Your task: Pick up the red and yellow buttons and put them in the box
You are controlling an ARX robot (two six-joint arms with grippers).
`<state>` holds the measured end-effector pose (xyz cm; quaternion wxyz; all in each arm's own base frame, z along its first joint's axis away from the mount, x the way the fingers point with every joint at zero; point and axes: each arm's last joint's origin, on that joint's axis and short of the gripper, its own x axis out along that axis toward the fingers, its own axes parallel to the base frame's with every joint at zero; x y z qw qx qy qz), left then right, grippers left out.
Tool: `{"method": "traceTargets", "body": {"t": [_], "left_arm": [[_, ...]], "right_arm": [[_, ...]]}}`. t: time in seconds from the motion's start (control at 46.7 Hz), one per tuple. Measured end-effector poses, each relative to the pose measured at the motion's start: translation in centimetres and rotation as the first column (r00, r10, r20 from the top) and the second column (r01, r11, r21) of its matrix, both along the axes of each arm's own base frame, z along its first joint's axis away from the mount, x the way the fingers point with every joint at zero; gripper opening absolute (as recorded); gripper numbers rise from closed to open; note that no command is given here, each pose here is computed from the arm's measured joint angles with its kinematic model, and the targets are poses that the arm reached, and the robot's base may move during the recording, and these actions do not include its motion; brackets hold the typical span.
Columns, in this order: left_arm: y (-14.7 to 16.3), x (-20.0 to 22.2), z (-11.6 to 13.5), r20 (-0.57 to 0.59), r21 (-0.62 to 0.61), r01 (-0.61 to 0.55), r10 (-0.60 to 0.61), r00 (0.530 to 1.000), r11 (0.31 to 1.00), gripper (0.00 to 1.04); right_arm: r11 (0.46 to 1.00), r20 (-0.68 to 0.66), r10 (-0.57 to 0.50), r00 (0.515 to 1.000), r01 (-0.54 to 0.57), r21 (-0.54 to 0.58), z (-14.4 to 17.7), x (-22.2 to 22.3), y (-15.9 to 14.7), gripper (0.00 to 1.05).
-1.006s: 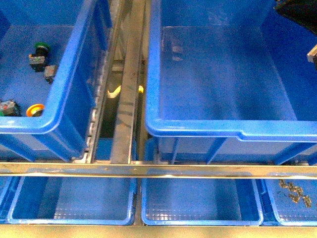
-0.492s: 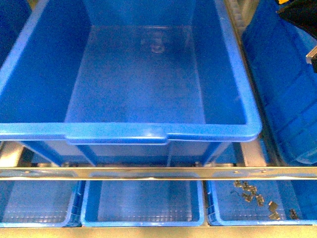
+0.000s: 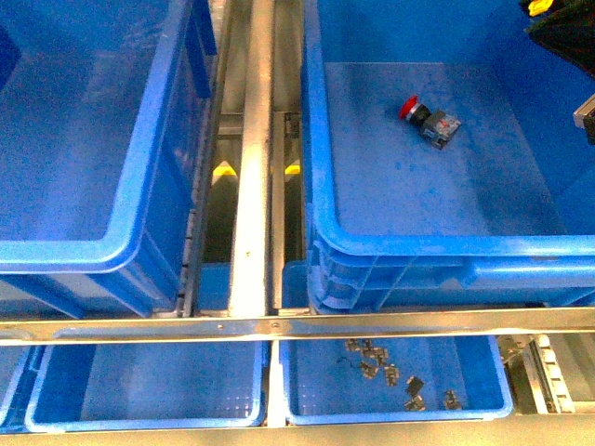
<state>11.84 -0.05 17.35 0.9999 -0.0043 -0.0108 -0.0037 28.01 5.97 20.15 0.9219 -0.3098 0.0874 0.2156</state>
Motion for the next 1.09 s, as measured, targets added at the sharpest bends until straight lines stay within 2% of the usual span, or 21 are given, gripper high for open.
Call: {"method": "traceTargets", "body": {"t": [0.3,0.492,0.578,0.942,0.984,1.091], "left_arm": [[0.0,-0.8,0.0,0.000,0.000,-0.004,0.004,1.000,1.000,0.03],[0.0,-1.2,-0.1,-0.001,0.000,-0.004,0.004,1.000,1.000,0.03],[0.0,-1.8,-0.5,-0.037,0.001,-0.003,0.003,0.999,1.000,0.03],[0.0,-2.1,-0.4,-0.016,0.001,-0.005,0.005,1.000,1.000,0.03],[0.0,-2.1,-0.4,-0.016,0.001,-0.005,0.005,1.000,1.000,0.06],[0.0,-2.1,-0.4,-0.016,0.001,-0.005,0.005,1.000,1.000,0.29]], "right_arm": [[1.000,-0.003,0.023,1.000,-0.023,0.006,-0.1,-0.2,0.6,0.33],[1.000,-0.007,0.011,1.000,-0.011,0.017,-0.1,-0.2,0.5,0.33],[1.000,-0.009,0.007,1.000,-0.007,0.019,-0.1,-0.2,0.5,0.33],[0.999,-0.041,-0.029,0.999,0.031,0.043,-0.7,0.6,0.0,0.33],[0.998,-0.046,-0.035,0.998,0.037,0.046,-0.8,0.9,-0.2,0.33],[0.996,-0.062,-0.070,0.996,0.073,0.047,-1.1,3.5,-0.8,0.33]]}}
